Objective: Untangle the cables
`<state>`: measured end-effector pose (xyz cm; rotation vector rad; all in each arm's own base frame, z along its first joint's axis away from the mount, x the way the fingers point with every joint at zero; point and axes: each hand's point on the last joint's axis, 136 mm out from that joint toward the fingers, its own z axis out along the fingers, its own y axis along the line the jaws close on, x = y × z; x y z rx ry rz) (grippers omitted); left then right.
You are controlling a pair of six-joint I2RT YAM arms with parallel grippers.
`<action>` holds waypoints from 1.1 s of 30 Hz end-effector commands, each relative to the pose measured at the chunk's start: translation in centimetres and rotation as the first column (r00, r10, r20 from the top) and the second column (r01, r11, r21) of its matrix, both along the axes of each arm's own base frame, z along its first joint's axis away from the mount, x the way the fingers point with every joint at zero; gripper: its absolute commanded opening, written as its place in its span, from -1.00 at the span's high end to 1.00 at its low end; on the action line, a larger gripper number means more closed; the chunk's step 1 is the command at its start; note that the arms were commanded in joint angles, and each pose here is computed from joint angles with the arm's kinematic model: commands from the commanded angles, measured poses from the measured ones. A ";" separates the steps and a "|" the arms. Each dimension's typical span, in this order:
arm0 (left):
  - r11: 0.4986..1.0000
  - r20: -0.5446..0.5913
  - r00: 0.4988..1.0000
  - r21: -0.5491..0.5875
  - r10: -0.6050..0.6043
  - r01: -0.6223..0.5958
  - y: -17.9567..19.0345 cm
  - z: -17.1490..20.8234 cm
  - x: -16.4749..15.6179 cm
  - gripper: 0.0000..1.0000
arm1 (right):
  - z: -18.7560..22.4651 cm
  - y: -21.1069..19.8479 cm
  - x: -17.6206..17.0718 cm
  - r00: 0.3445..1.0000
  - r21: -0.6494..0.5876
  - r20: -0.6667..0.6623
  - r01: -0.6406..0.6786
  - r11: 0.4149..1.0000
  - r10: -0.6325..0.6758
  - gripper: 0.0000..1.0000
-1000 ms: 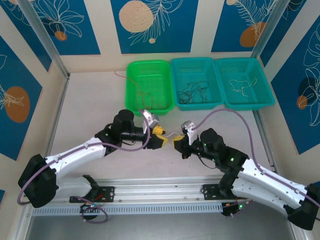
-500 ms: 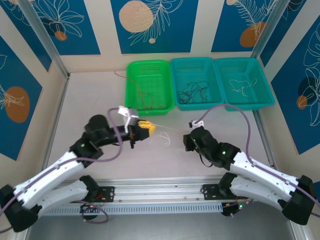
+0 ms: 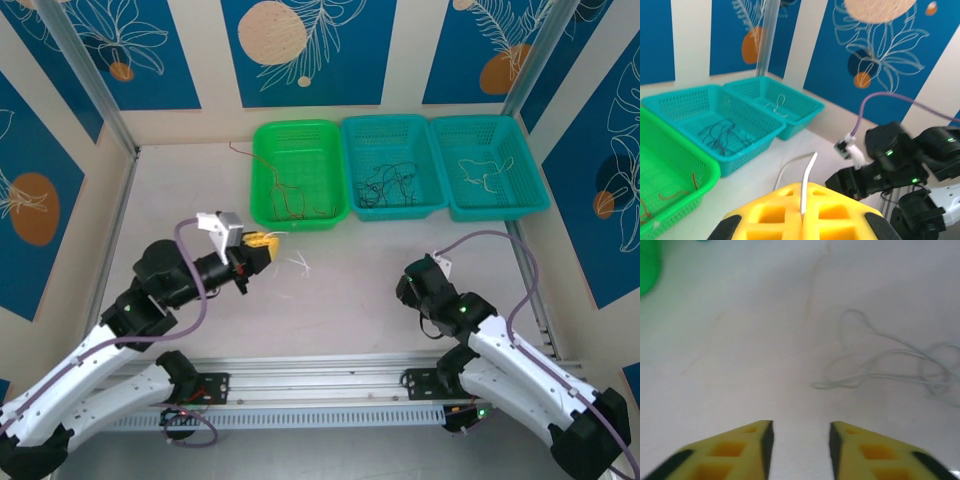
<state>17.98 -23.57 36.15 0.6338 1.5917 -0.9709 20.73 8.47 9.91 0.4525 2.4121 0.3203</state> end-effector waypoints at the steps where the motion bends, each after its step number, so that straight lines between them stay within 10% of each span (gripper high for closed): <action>1: 0.999 -0.046 0.999 0.032 0.022 -0.021 -0.2 -1.9 0.7 1.00 | 2.5 2.1 0.0 0.996 0.114 0.047 -0.085 0.990 0.080 -0.26; 12: 0.993 -0.217 0.971 0.038 -0.102 0.113 -4.4 -8.1 1.6 1.00 | 9.1 4.8 0.0 0.980 0.211 0.054 -0.199 0.957 0.192 -0.30; 19: 0.989 -0.277 0.954 0.064 -0.113 0.136 -5.7 -11.2 2.3 1.00 | 4.0 -4.4 -1.2 0.894 -0.053 -0.297 0.335 0.941 -0.336 -0.56; 33: 0.933 -0.336 0.890 0.075 -0.309 0.352 -6.6 -14.2 -1.8 1.00 | -5.9 -6.6 0.7 0.693 0.124 -0.616 0.555 0.823 -0.375 -0.99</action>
